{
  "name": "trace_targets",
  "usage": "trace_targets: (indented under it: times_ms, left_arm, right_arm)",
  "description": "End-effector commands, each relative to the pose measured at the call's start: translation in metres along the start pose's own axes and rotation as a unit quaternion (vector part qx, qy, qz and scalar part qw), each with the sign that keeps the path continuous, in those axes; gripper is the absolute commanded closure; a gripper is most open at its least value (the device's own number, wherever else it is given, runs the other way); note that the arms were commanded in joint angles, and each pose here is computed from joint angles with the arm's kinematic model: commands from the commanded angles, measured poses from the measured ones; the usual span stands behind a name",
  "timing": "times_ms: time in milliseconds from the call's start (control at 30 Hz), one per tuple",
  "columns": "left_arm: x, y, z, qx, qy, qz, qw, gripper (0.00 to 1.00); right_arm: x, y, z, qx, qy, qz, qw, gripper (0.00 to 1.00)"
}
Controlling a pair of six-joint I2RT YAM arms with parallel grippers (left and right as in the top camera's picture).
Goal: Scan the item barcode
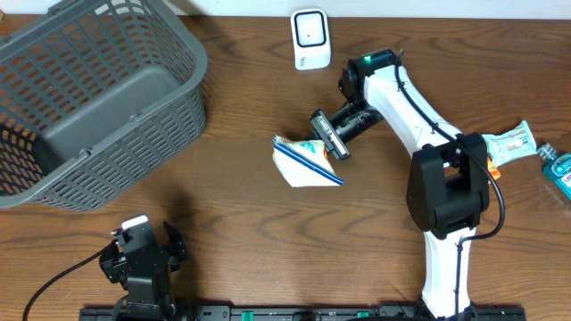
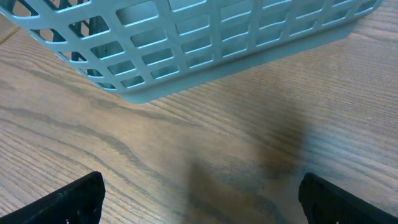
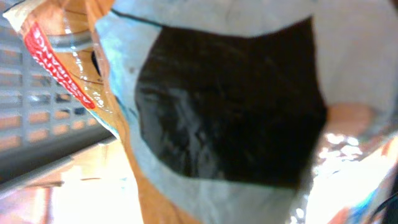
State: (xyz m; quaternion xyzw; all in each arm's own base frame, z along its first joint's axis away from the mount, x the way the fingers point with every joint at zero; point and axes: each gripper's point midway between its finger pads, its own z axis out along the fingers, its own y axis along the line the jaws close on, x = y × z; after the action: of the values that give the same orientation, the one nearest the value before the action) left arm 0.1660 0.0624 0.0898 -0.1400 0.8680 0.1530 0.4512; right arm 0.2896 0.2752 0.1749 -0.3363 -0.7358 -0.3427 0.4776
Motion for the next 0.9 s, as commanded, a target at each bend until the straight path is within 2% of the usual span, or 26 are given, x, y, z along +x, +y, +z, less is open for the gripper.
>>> trace_targets:
  times_ms: [0, 433, 533, 733, 800, 867]
  left_arm:
    - [0.015, 0.002, 0.003, -0.007, 0.023, 0.01, 1.0, 0.0]
    - [0.015, 0.002, 0.003, -0.007, 0.023, 0.01, 1.0, 0.0]
    - [0.015, 0.002, 0.003, -0.007, 0.023, 0.01, 1.0, 0.0]
    - [0.015, 0.002, 0.003, -0.007, 0.024, 0.01, 1.0, 0.0]
    - [0.015, 0.002, 0.003, -0.007, 0.023, 0.01, 1.0, 0.0]
    - [0.015, 0.002, 0.003, -0.007, 0.023, 0.01, 1.0, 0.0]
  right_arm:
    - [0.015, 0.013, -0.006, -0.029, 0.035, 0.145, 0.988, 0.99]
    - [0.008, 0.031, -0.042, -0.085, 0.077, 0.316, 0.942, 0.98]
    - [-0.007, 0.03, -0.059, -0.098, 0.063, 0.397, 0.91, 0.99]
    - [-0.029, 0.012, -0.076, -0.098, 0.02, 0.555, 0.826, 0.98]
    - [-0.026, 0.005, -0.08, -0.092, 0.022, 0.579, 0.81, 0.98]
    - [-0.029, 0.003, -0.082, -0.094, 0.02, 0.582, 0.808, 0.99]
